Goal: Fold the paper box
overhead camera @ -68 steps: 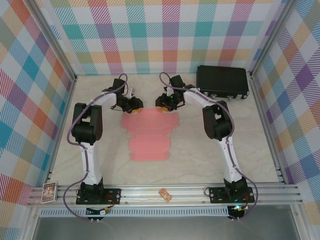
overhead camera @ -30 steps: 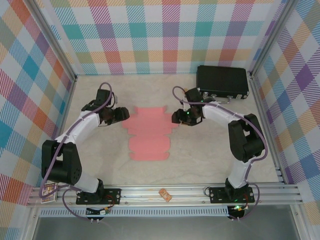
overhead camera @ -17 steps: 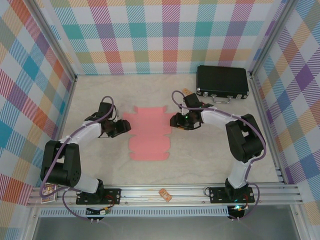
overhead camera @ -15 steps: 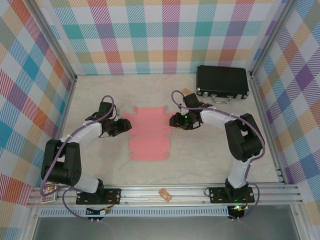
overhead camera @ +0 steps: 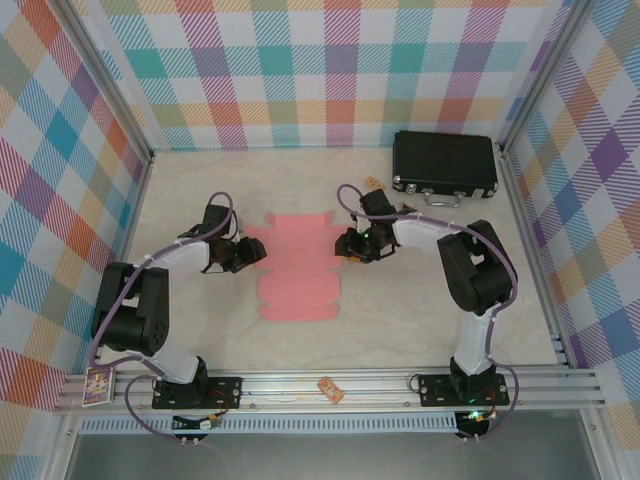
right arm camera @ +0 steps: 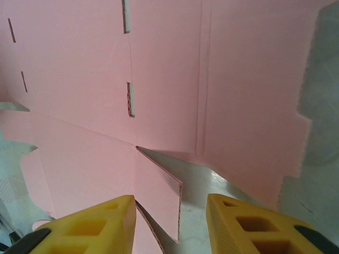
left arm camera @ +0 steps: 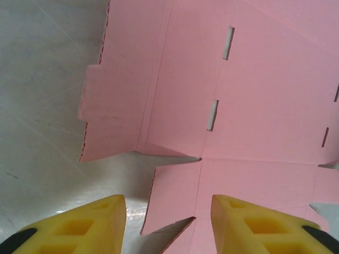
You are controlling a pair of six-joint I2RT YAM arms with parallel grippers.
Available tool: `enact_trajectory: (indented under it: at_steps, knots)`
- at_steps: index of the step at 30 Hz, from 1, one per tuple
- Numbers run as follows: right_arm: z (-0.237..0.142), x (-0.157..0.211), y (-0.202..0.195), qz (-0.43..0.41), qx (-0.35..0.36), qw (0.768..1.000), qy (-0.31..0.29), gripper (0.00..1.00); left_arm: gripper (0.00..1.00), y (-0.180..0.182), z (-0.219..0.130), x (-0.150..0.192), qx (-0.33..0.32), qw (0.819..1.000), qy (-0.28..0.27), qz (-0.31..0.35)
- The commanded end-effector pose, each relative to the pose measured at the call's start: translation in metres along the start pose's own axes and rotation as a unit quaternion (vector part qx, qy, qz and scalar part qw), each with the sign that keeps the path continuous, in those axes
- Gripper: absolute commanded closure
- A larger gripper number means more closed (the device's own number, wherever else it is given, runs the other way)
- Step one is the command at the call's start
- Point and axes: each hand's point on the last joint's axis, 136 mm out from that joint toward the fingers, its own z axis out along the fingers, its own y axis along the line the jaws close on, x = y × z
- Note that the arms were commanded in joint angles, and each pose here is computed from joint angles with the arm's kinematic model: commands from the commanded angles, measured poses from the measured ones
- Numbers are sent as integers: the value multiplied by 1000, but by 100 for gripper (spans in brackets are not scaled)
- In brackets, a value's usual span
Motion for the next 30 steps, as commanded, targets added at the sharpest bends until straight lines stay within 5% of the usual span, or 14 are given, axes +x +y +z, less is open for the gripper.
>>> enact_trajectory:
  at_steps: [1, 30]
  knots:
    - [6, -2, 8, 2, -17, 1000, 9, 61, 55, -3, 5, 2, 10, 1000, 12, -8]
    - [0, 1, 31, -15, -43, 999, 14, 70, 65, -34, -3, -1, 79, 997, 18, -4]
